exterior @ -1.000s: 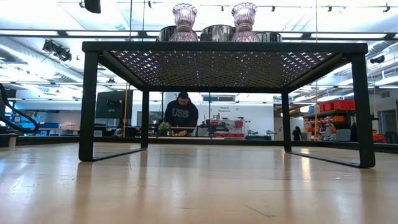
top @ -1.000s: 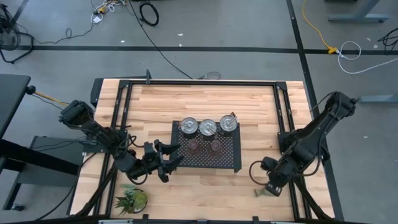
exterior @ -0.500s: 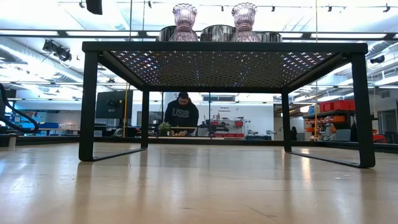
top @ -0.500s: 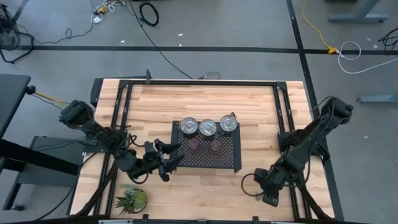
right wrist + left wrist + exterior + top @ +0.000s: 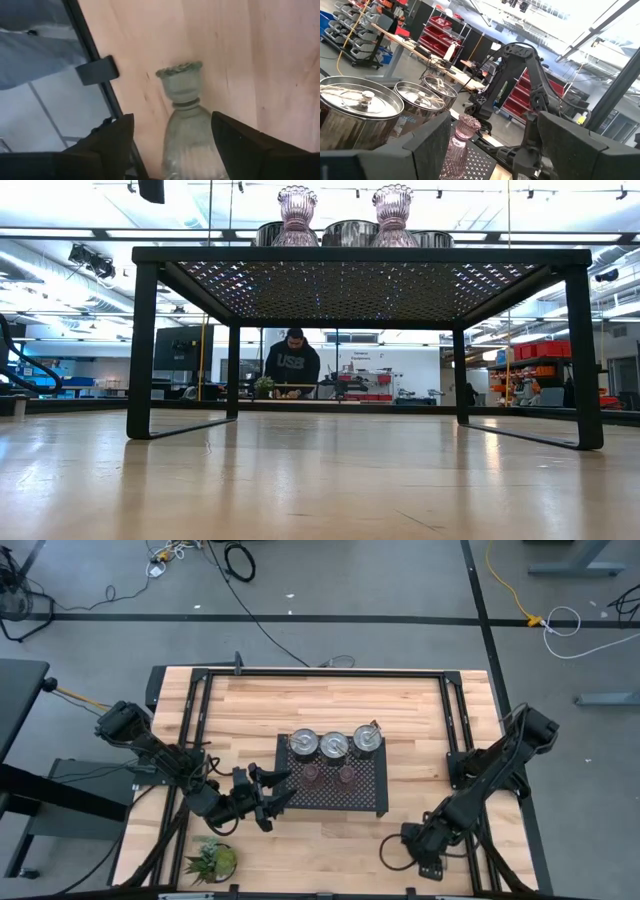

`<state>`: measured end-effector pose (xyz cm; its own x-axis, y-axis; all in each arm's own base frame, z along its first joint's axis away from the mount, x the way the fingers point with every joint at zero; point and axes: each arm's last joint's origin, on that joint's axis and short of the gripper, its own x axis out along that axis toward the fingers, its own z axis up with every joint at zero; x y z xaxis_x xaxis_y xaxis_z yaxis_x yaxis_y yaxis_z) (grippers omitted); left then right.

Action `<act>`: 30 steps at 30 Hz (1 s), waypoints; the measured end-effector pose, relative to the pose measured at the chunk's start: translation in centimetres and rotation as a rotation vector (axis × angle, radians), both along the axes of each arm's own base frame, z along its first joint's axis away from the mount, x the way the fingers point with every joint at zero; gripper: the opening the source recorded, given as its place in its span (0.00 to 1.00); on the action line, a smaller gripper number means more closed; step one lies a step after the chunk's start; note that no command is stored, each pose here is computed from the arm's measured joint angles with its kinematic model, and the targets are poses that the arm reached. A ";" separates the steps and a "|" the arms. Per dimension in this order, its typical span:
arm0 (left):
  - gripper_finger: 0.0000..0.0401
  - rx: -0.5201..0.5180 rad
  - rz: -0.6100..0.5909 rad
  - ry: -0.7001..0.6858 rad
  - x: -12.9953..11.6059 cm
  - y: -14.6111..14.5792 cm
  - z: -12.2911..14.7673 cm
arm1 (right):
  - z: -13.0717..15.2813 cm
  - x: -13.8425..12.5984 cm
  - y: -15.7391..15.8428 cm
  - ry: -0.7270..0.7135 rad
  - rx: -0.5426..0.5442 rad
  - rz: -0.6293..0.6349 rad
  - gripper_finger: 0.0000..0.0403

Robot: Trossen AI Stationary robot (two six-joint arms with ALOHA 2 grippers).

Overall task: Pick & Place candle stick holders
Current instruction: Put the green glass candle holder on the shelf aligned with the other glass candle holders

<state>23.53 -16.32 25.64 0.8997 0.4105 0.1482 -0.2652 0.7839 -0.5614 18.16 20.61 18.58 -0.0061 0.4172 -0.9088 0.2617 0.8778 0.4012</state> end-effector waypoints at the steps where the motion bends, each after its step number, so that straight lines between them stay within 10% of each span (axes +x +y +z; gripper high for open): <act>1: 0.74 0.000 0.000 0.000 0.0 0.0 0.0 | -0.2 0.1 0.1 0.002 -0.005 0.006 0.66; 30: 0.74 -0.001 0.002 0.000 0.0 0.0 0.0 | -4.9 0.6 2.2 0.023 -0.072 0.109 0.64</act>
